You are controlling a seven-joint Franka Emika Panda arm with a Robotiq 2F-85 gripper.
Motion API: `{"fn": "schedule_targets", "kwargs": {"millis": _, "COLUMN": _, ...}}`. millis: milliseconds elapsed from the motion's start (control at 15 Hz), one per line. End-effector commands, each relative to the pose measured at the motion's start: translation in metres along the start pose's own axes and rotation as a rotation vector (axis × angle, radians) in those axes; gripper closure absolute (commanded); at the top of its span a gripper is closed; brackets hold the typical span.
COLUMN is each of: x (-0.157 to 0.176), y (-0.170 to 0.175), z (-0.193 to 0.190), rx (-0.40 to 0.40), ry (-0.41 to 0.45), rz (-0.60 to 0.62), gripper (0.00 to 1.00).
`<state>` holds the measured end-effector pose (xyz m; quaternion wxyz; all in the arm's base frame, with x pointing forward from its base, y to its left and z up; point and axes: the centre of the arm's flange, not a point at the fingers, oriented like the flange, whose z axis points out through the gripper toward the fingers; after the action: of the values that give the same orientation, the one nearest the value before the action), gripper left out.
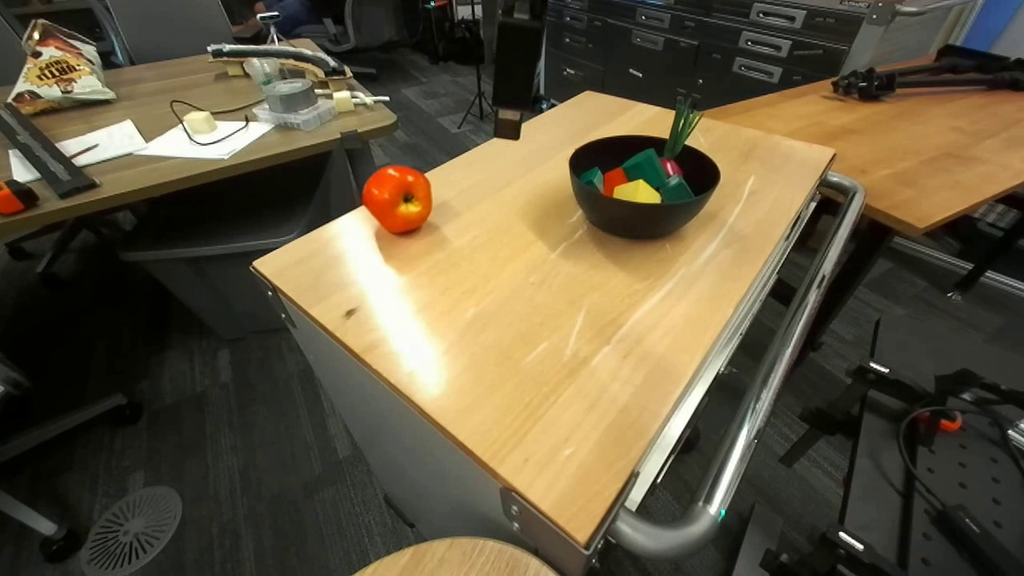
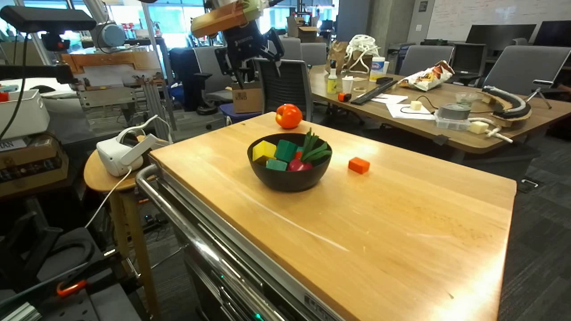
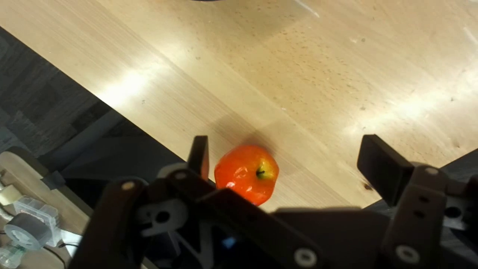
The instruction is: Put the beetroot and the blocks in the bowl then move the apple to the right
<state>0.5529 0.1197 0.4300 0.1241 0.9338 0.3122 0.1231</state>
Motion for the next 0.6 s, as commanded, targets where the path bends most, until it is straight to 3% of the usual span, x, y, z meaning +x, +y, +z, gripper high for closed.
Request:
{"fn": "schedule_targets", "kwargs": {"millis": 0, "x": 0.034, "y": 0.001, "z": 0.008, "rx": 0.067, "ry": -0.053, "rz": 0.17, "gripper": 0.0}}
{"fn": "schedule_targets", "kwargs": {"millis": 200, "x": 0.061, "y": 0.016, "z": 0.026, "rx": 0.071, "ry": -0.139, "rz": 0.309, "gripper": 0.0}}
{"fn": "schedule_targets", "kwargs": {"millis": 467, "x": 0.116, "y": 0.033, "z": 0.039, "rx": 0.046, "ry": -0.181, "rz": 0.526, "gripper": 0.0}}
{"fn": "schedule_targets", "kwargs": {"millis": 533, "x": 0.061, "y": 0.019, "z": 0.039, "rx": 0.056, "ry": -0.168, "rz": 0.435, "gripper": 0.0}}
